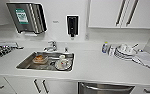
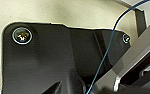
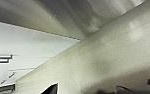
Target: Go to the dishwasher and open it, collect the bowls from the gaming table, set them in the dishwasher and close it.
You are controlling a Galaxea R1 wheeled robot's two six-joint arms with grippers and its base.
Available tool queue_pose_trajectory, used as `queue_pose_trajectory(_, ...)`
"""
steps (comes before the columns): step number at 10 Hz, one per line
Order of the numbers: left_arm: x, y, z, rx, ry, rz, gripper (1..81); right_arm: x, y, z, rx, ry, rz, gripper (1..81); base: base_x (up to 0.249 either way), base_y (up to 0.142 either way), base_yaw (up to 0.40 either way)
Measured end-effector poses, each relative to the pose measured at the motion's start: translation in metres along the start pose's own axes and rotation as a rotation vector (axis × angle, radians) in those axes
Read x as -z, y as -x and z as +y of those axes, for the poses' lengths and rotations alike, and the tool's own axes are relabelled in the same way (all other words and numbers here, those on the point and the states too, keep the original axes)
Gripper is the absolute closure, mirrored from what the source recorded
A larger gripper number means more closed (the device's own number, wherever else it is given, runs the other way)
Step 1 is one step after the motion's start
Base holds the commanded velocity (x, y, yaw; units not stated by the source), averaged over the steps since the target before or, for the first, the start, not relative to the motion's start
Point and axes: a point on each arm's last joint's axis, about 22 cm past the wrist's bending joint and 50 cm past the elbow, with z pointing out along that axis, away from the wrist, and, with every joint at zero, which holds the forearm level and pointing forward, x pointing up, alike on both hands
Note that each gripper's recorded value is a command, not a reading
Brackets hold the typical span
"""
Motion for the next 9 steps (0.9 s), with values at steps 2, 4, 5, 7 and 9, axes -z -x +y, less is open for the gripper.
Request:
queue_pose_trajectory(2,0.000,0.000,-0.001,-0.001,-0.002,0.000,1.0,0.006,0.046,0.059,0.027,0.103,-0.043,1.0,0.000,0.000,0.000)
queue_pose_trajectory(4,-0.003,-0.003,-0.004,-0.007,-0.019,0.002,1.0,0.001,0.096,0.091,0.056,0.156,-0.091,1.0,0.000,0.000,0.000)
queue_pose_trajectory(5,-0.006,-0.003,-0.004,-0.009,-0.028,0.002,1.0,-0.003,0.110,0.102,0.077,0.175,-0.102,1.0,0.000,0.000,0.000)
queue_pose_trajectory(7,-0.011,-0.001,-0.005,-0.015,-0.054,-0.003,1.0,-0.005,0.134,0.132,0.132,0.238,-0.122,1.0,0.000,0.000,0.000)
queue_pose_trajectory(9,-0.016,0.000,-0.018,-0.025,-0.128,-0.055,1.0,-0.006,0.169,0.156,0.173,0.297,-0.160,1.0,0.000,0.000,0.000)
